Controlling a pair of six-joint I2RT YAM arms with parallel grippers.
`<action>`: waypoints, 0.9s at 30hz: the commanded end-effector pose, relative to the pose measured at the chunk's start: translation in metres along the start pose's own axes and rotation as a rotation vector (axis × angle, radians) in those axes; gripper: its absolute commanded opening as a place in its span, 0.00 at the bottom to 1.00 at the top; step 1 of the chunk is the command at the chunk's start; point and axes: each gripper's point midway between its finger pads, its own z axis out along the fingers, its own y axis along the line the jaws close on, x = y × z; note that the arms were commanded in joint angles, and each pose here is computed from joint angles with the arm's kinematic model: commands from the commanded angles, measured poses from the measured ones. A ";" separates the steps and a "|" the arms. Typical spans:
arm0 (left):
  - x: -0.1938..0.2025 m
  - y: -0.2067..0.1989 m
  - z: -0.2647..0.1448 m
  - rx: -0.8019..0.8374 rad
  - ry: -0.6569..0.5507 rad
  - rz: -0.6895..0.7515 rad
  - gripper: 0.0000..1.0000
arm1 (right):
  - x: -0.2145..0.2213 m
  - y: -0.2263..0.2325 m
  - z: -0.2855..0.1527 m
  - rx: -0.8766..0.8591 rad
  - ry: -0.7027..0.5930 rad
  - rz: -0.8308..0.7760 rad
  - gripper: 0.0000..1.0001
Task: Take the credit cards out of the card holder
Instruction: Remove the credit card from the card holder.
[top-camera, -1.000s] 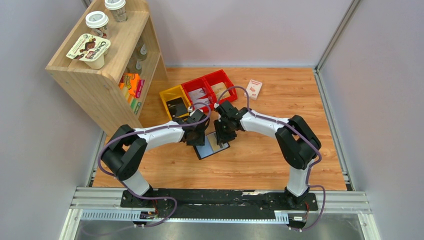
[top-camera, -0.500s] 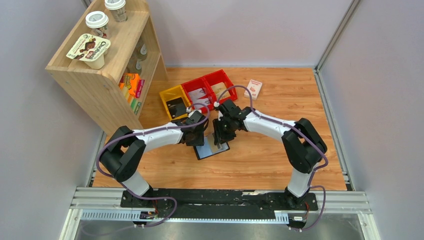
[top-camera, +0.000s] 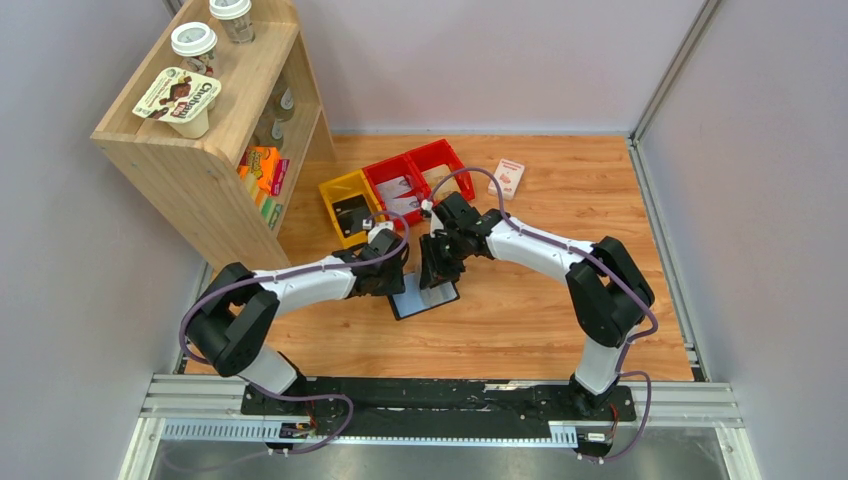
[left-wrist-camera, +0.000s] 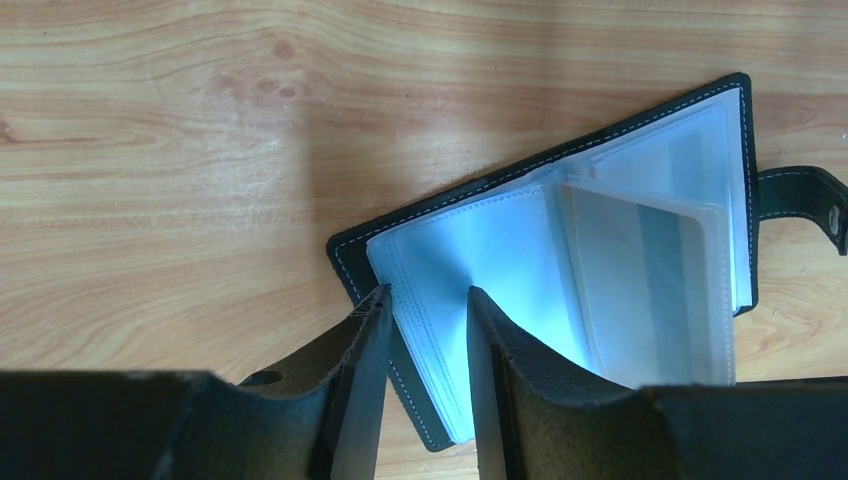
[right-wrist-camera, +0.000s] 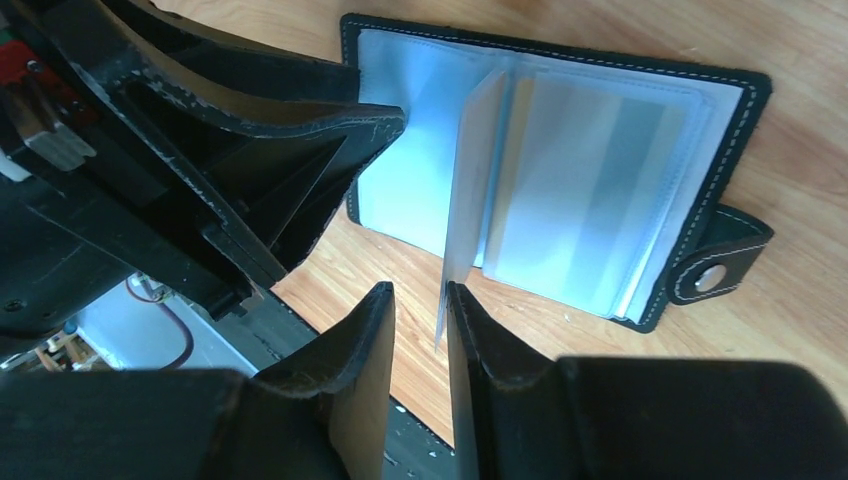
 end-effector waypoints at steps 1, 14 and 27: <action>-0.014 -0.009 -0.010 0.047 -0.080 -0.070 0.41 | -0.009 0.028 -0.011 -0.100 -0.010 -0.011 0.28; -0.038 0.005 -0.049 0.054 -0.236 -0.145 0.41 | 0.004 0.035 0.017 -0.174 0.109 0.025 0.37; -0.035 -0.026 -0.049 0.204 -0.189 -0.122 0.38 | -0.017 0.008 0.012 -0.140 -0.006 0.039 0.35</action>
